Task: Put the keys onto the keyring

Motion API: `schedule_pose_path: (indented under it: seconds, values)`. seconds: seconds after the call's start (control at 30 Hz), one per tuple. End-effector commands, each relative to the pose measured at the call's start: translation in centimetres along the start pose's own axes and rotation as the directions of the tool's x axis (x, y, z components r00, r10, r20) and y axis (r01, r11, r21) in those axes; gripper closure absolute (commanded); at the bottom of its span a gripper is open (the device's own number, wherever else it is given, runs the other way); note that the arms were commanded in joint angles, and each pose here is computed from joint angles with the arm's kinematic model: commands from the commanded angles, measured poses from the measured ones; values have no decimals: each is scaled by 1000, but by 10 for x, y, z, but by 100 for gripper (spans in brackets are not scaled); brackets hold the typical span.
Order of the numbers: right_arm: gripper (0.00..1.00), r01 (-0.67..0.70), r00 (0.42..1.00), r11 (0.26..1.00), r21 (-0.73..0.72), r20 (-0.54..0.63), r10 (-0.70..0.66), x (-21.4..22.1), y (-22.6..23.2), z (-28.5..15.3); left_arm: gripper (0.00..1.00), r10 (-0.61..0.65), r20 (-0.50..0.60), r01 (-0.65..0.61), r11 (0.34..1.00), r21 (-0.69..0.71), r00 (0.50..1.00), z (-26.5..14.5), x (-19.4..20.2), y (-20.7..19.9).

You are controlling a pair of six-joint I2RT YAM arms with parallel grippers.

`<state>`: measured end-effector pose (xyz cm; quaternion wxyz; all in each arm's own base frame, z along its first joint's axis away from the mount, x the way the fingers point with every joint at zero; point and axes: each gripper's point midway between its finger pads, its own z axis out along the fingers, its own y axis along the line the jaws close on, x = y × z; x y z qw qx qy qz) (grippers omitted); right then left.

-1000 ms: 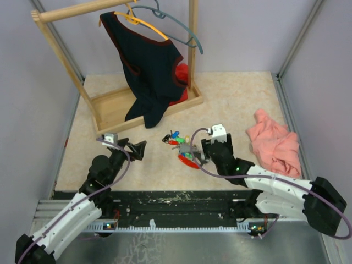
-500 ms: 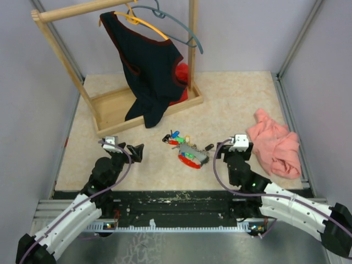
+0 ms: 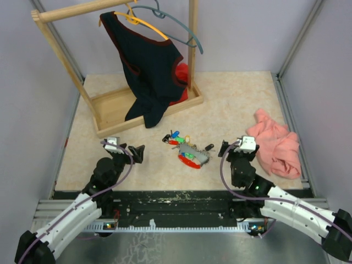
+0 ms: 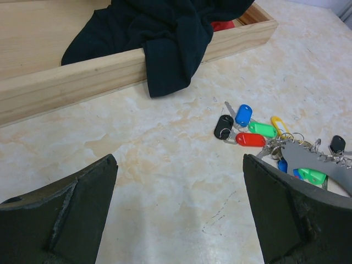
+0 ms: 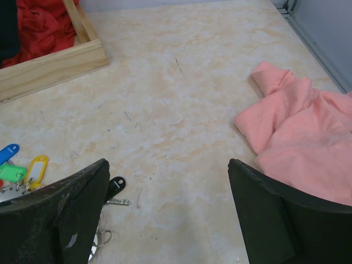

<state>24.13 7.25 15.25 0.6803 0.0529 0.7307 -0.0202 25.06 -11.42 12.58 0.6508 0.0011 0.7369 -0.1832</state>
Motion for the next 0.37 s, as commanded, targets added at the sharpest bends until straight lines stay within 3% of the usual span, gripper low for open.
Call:
schedule_pose_path:
  seconds: [0.0, 0.33]
  values:
    - [12, -20, 1000, 1000, 12, 17, 20, -7, 2, 3, 0, 2, 29, -3, 1000, 26, 1000, 1, -7, -5]
    - [12, -6, 1000, 1000, 10, 8, 6, -7, 4, 4, 0, -6, 41, 5, 1000, 17, 999, -1, -8, -2]
